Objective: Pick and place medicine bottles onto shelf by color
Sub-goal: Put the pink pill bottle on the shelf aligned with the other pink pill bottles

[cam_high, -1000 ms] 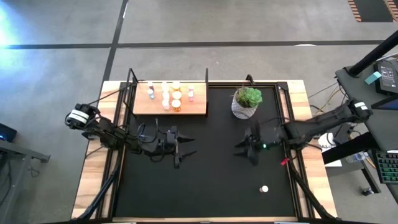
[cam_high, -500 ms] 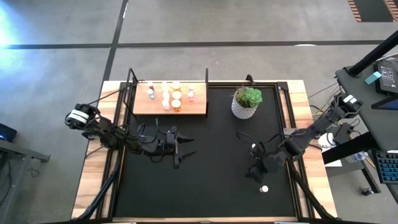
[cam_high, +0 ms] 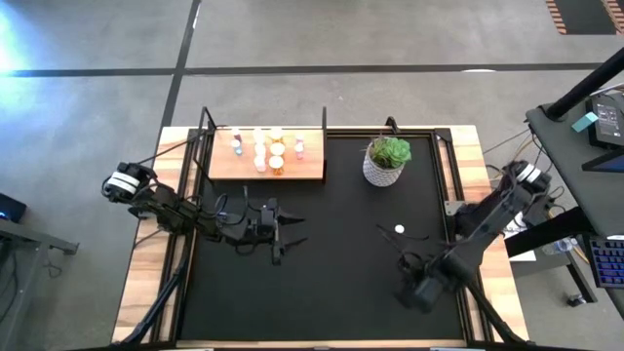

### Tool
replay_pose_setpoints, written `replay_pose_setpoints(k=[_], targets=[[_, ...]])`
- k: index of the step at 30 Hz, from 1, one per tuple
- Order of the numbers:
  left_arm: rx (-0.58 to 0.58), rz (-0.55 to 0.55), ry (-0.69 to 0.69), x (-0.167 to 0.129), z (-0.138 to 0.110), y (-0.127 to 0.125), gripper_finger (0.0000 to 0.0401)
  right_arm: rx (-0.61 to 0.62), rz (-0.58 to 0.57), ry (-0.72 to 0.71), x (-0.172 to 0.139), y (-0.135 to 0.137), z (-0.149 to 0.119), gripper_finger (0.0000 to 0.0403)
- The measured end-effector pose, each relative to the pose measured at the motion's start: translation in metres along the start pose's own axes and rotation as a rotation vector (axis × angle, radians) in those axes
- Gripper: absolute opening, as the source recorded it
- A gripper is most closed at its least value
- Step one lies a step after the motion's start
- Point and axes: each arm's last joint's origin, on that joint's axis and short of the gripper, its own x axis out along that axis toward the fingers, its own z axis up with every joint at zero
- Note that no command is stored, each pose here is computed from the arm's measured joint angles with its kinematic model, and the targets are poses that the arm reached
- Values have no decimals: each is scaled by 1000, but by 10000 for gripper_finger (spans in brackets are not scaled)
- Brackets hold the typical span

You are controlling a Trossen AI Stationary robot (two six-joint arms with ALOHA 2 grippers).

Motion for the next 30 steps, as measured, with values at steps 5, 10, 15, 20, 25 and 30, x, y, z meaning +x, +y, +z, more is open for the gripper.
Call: replay_pose_setpoints(k=[5,10,15,20,25,30], targets=[[-12,-3,1,0,0,-1,263,-29,-81,66,6,21,-9,221],[-12,-10,3,-1,-1,-2,263,-52,-163,92,18,29,-11,221],[-12,-15,5,-2,-1,-4,263,-58,-206,161,27,29,-14,221],[-11,-21,8,-2,-2,-5,263,-75,-180,171,30,31,-14,221],[-4,-17,23,-2,-3,-5,263,-85,-160,173,27,31,-14,221],[-2,-16,26,-2,-4,-5,263,-72,-160,172,28,31,-14,221]])
